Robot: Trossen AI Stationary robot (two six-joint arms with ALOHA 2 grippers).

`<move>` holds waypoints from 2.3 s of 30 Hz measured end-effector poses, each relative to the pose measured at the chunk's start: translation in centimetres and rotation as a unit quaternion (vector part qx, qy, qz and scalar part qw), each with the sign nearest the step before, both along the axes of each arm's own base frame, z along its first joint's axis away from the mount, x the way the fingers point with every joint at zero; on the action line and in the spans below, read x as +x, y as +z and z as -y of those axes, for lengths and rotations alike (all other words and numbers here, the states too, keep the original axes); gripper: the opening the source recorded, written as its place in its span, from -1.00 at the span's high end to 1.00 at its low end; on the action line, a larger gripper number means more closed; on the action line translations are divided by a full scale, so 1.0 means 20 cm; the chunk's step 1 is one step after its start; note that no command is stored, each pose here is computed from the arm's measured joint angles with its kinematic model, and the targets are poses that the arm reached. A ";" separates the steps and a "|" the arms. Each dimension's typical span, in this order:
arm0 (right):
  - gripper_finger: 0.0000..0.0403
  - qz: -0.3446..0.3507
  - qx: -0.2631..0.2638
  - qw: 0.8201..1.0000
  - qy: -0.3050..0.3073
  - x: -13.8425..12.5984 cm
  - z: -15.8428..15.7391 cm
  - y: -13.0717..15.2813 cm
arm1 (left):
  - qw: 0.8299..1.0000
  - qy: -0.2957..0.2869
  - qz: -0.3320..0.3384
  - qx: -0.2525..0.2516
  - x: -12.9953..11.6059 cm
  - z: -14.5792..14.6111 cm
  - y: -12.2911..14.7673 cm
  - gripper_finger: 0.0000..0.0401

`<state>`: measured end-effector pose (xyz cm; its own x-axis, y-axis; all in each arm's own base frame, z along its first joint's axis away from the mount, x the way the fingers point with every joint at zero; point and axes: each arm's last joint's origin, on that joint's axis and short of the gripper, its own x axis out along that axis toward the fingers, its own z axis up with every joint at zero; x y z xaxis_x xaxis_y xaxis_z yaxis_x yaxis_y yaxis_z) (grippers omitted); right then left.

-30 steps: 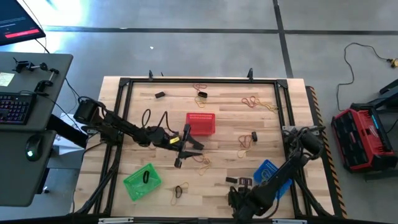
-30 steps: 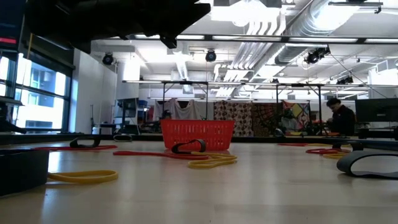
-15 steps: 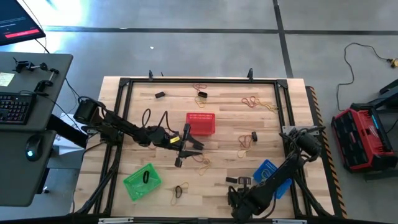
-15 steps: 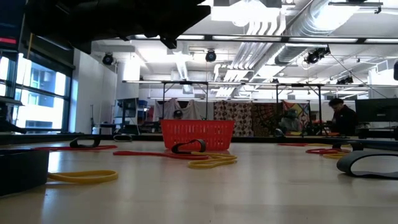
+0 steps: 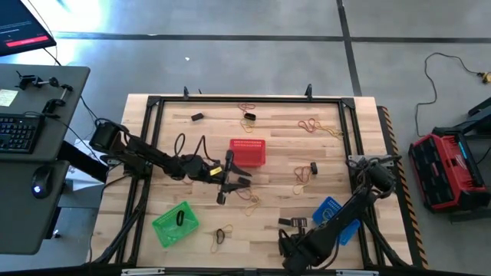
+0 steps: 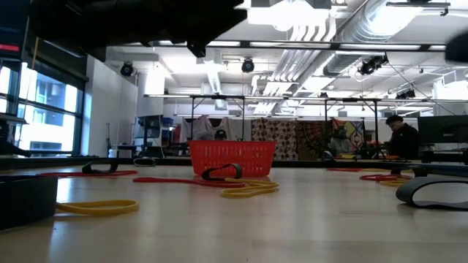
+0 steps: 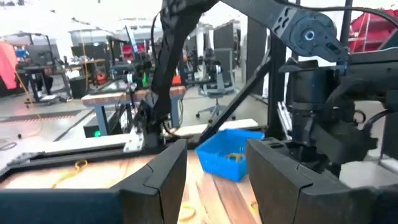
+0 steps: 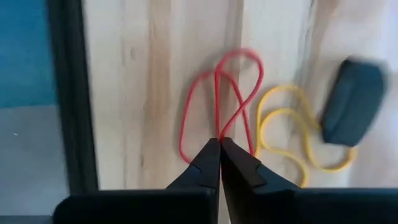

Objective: Sort rubber bands into baskets
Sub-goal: Put the red rubber band into the red bin

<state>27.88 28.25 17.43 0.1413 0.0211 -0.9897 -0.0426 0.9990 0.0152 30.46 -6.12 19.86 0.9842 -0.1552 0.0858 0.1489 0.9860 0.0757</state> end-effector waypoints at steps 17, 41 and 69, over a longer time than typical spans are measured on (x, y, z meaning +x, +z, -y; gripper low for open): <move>1.00 0.119 -0.167 0.979 0.007 0.16 0.17 0.62 | 0.999 -0.012 -0.021 0.042 -0.17 0.03 0.22 0.22; 1.00 0.113 -0.268 0.955 -0.058 0.59 0.97 0.67 | 0.999 0.036 0.017 -0.015 -0.41 0.04 -0.01 0.22; 1.00 0.119 -0.214 0.967 -0.073 0.71 1.37 0.66 | 0.995 0.093 -0.032 0.005 -0.40 0.01 -0.06 0.22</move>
